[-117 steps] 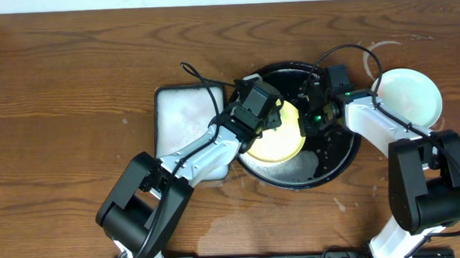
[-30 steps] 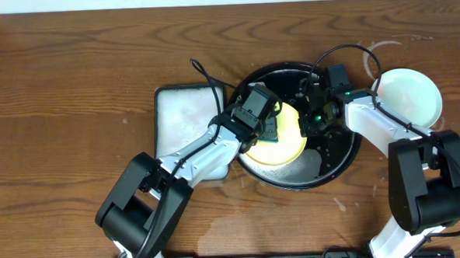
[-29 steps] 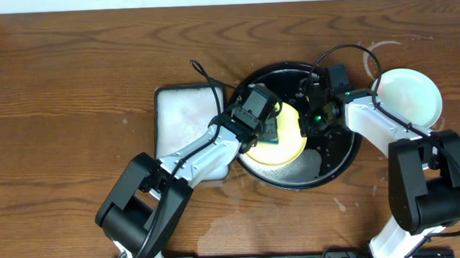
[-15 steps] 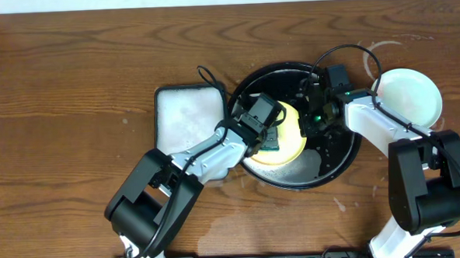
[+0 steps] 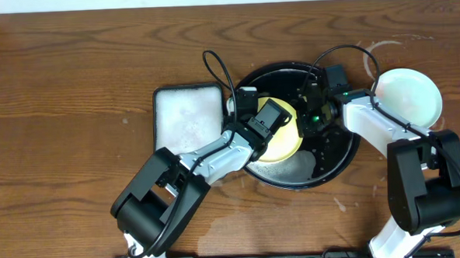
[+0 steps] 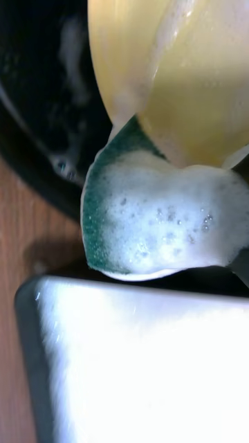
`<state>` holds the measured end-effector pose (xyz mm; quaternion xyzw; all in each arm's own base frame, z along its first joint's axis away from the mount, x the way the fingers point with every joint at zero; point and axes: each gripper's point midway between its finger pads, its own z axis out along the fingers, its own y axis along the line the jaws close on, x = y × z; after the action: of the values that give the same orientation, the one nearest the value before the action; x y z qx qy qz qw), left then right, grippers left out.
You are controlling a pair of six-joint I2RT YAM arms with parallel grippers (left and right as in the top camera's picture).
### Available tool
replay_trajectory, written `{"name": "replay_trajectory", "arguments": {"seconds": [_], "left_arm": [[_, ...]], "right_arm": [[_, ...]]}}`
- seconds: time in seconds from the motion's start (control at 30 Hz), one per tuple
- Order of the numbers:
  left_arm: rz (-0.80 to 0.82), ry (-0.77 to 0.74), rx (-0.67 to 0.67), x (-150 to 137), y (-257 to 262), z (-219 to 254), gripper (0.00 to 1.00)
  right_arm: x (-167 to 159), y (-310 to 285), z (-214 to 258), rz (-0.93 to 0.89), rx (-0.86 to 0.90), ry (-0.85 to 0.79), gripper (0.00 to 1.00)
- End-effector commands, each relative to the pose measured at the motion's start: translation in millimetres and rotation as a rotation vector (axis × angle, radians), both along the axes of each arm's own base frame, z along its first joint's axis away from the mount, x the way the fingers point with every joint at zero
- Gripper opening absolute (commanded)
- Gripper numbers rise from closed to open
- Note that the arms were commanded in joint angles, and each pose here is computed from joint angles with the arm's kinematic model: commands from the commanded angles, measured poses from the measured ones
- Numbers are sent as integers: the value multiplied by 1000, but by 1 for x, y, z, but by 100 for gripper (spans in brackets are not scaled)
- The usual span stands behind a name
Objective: Clean dirty plates on tray and stack at the side
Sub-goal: 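Keep scrubbing the yellow plate surface with the left-held sponge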
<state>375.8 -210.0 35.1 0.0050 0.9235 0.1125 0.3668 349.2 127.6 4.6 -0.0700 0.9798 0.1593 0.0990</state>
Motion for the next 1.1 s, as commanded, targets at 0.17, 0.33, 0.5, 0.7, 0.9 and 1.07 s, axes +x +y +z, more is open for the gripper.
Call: {"name": "replay_trajectory", "arguments": {"seconds": [0.17, 0.33, 0.5, 0.7, 0.9, 1.07], "left_arm": [[-22, -73, -156, 7, 2, 65, 8], [-228, 119, -456, -17, -63, 52, 8], [-187, 258, -560, -32, -78, 19, 8], [-149, 352, -484, -41, -69, -30, 8], [-44, 246, -207, -27, -17, -37, 8], [0, 96, 58, -7, 24, -15, 8]], "right_arm": [[-4, -10, -12, -4, -57, 29, 1], [-4, -10, -12, -4, -57, 29, 1], [-5, -10, -12, -4, -57, 29, 1], [-5, -10, -12, -4, -58, 29, 1], [-4, -10, -12, -4, -57, 29, 1], [-4, -10, -12, -4, -57, 29, 1]]}}
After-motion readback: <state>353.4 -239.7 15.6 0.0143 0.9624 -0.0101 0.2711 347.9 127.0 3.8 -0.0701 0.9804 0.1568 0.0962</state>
